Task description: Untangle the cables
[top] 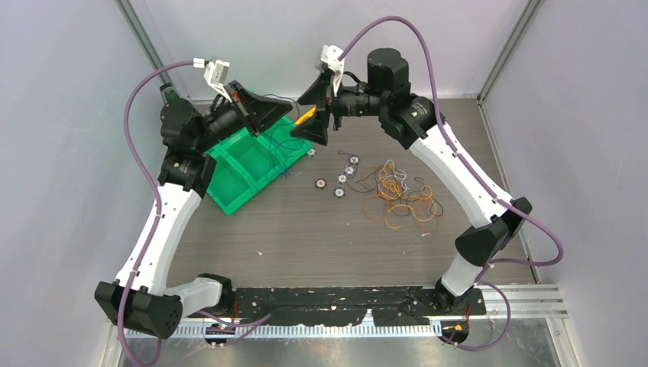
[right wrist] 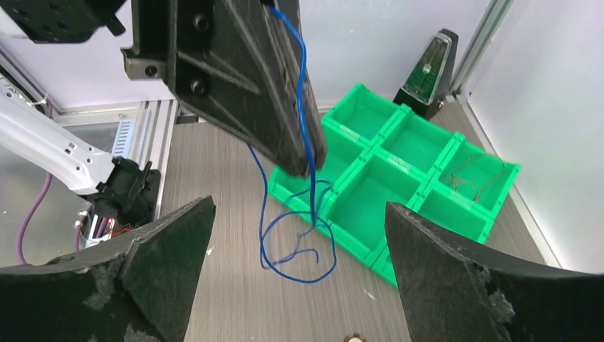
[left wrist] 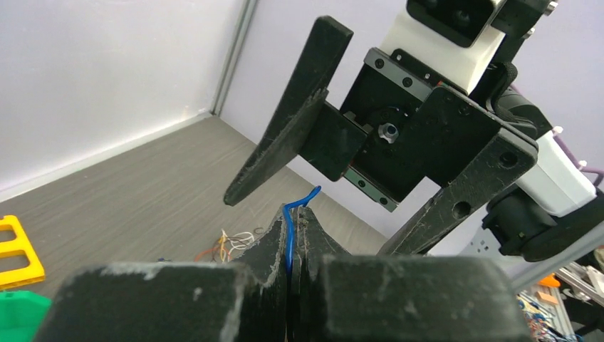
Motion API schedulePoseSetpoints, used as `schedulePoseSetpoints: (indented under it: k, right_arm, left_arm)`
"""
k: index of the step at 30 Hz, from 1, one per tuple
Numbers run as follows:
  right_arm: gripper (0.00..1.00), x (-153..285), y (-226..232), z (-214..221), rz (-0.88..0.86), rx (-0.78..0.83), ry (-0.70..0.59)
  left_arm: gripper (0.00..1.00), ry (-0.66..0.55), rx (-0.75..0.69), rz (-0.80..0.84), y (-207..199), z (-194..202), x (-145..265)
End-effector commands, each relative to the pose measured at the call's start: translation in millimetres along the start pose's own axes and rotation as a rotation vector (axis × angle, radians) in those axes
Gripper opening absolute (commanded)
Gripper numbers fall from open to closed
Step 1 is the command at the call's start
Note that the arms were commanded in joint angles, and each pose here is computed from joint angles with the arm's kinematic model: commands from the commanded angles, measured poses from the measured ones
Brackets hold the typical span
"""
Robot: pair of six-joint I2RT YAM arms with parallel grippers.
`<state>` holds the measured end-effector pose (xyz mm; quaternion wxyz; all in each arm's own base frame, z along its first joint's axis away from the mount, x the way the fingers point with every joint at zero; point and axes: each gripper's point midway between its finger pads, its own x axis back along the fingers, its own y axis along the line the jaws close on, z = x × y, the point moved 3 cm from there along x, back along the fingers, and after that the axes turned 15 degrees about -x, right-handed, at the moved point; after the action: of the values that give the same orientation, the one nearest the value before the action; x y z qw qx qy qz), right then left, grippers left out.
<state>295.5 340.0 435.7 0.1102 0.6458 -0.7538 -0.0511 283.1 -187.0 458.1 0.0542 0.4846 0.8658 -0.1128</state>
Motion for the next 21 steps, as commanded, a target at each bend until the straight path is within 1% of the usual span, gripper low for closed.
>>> schedulePoseSetpoints:
  k: [1,6,9,10,11,12,13,14,15,16,17,18,19,20,21]
  right_arm:
    - [0.95,-12,19,-33,-0.075,0.08,-0.095]
    - [0.95,-35,32,-18,-0.115,0.07,-0.069]
    - [0.97,-47,28,-4,-0.106,0.044,-0.049]
    - [0.99,-49,30,-3,-0.111,0.04,-0.05]
    - [0.98,-52,31,1,-0.115,0.026,-0.043]
    - [0.92,-53,33,1,-0.119,0.027,-0.047]
    - [0.88,-53,33,8,-0.117,0.01,-0.038]
    - [0.8,-55,36,7,-0.12,0.015,-0.047]
    - [0.76,-55,35,14,-0.111,0.004,-0.042]
    - [0.64,-55,35,18,-0.109,-0.001,-0.036]
    - [0.56,-56,33,25,-0.095,-0.012,-0.025]
    - [0.39,-56,28,31,-0.072,-0.017,-0.015]
    - [0.3,-54,27,34,-0.061,-0.02,-0.005]
    - [0.13,-52,22,35,-0.04,-0.017,-0.002]
    - [0.09,-49,20,36,-0.028,-0.024,0.006]
  left_arm:
    - [0.0,-0.016,0.012,0.063,-13,-13,1]
    - [0.0,-0.06,0.046,0.056,-13,-21,-1]
    - [0.0,-0.088,0.08,0.033,-10,-27,-4]
    - [0.0,-0.095,0.084,0.02,-8,-28,-5]
    - [0.0,-0.101,0.087,0.005,-6,-30,-5]
    - [0.0,-0.108,0.089,-0.01,-4,-31,-5]
    - [0.0,-0.115,0.089,-0.024,-2,-32,-6]
    - [0.0,-0.121,0.093,-0.036,0,-34,-6]
    - [0.0,-0.13,0.096,-0.05,2,-37,-5]
    - [0.0,-0.135,0.098,-0.059,3,-39,-5]
    - [0.0,-0.138,0.095,-0.064,4,-41,-4]
    - [0.0,-0.136,0.089,-0.068,6,-43,-2]
    - [0.0,-0.131,0.082,-0.07,7,-44,1]
    - [0.0,-0.119,0.074,-0.073,8,-43,5]
    - [0.0,-0.107,0.061,-0.069,7,-41,10]
